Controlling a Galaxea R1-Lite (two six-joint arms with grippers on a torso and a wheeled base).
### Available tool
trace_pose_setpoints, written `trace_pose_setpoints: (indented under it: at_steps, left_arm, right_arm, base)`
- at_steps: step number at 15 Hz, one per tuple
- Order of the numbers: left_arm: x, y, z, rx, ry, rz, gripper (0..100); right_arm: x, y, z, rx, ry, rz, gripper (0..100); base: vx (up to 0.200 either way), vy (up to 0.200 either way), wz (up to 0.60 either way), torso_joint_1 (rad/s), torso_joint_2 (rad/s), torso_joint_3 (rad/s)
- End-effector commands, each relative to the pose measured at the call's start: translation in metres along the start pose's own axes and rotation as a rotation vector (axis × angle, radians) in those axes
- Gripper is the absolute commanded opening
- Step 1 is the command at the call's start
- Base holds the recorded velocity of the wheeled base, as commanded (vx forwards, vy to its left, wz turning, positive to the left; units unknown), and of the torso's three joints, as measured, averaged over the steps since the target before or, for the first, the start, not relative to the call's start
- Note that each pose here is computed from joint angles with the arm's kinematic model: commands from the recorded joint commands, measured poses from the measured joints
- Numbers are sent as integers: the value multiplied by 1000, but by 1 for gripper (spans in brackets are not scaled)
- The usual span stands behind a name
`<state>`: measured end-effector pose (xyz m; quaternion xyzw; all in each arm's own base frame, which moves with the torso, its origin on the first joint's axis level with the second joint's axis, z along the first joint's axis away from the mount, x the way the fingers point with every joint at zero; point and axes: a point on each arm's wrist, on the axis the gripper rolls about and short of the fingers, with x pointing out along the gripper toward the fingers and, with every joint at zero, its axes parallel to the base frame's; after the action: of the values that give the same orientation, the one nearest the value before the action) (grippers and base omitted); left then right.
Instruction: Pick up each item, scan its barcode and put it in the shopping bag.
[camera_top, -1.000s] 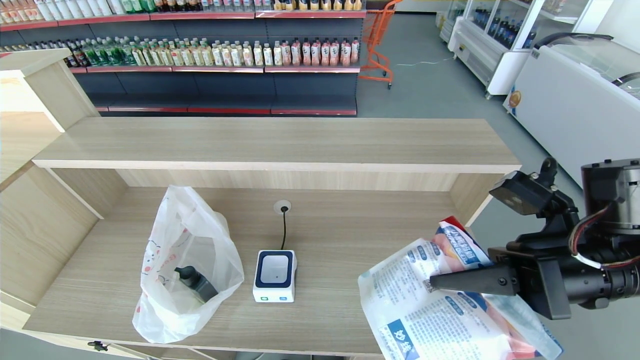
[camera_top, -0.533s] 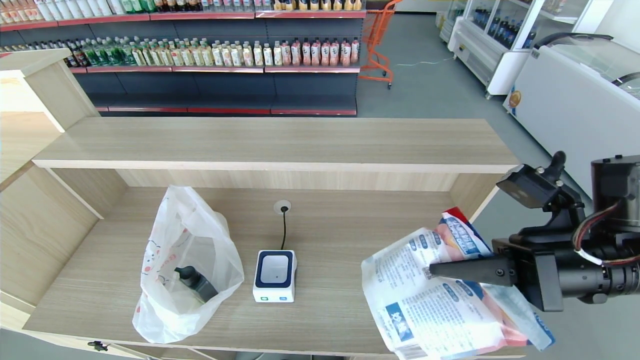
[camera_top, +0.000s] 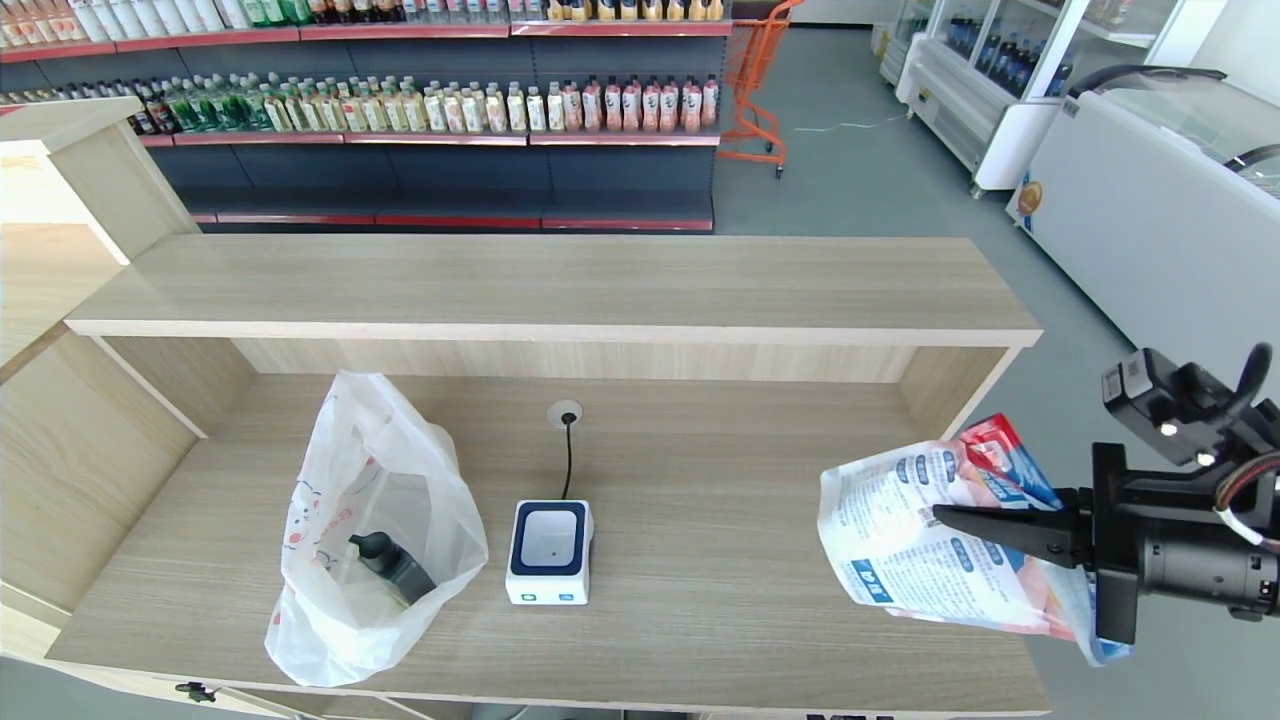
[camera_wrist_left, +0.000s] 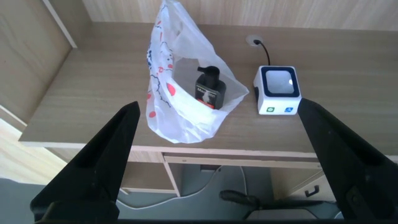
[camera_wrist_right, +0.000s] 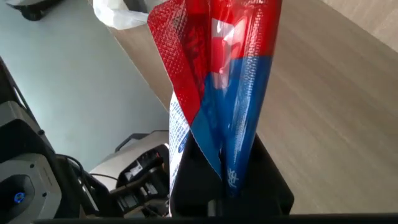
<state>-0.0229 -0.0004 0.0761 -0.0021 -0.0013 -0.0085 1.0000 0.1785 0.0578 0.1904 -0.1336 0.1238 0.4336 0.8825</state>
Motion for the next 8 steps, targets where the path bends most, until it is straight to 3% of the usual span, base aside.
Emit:
trace_pose_setpoints:
  at_steps: [1,8]
  left_arm:
    - [0,0,0,0,-1,0,100]
    - [0,0,0,4,-1,0,100]
  right_arm:
    - [-4,4,-12,6,26,-12,0]
    - [-6,5,-10,86,3,-16,0]
  base:
    - [0,0,0,0,0,0]
    - [0,0,0,0,0,0]
